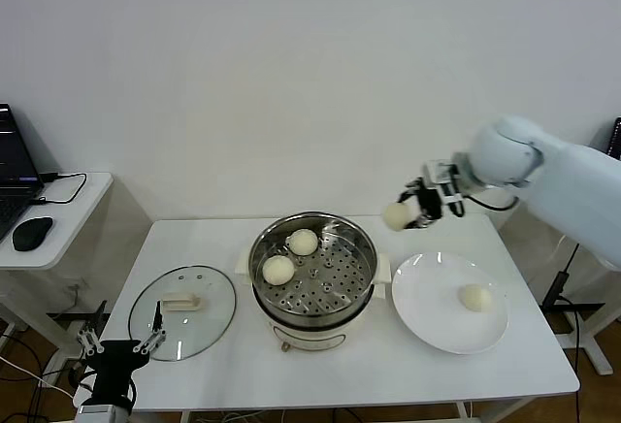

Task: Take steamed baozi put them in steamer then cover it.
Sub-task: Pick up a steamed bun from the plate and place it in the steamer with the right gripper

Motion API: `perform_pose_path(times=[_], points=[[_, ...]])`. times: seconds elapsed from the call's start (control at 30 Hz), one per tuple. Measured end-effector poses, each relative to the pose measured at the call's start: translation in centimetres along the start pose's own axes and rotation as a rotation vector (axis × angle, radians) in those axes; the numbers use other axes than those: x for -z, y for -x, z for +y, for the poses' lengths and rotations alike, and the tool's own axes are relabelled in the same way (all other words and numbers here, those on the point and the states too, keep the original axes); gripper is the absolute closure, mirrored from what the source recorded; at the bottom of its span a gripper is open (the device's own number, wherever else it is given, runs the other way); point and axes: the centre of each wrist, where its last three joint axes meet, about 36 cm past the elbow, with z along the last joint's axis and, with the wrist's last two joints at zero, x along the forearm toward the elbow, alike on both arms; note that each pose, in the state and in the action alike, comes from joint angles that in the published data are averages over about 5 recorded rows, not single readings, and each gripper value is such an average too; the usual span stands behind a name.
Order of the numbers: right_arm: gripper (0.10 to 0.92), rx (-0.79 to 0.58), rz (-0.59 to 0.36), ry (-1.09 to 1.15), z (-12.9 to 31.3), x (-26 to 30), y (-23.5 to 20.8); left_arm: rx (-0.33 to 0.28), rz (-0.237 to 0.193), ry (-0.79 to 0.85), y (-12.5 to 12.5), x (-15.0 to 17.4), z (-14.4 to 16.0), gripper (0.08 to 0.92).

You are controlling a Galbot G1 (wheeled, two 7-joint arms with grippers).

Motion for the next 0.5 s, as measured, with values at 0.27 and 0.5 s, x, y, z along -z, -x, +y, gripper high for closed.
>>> perform_pose_path(times=[0.27,0.5], points=[[0.468,0.094,-0.084,-0.241,-0.4,6.1,4.5,0.022,-0.002,0.0,-0.1,0.2,0.4,0.177],[0.47,0.161,-0.125,-0.455,-0.1,10.1,7.7,0.038,-0.004,-0.006,0.0,0.2,0.6,0.177]])
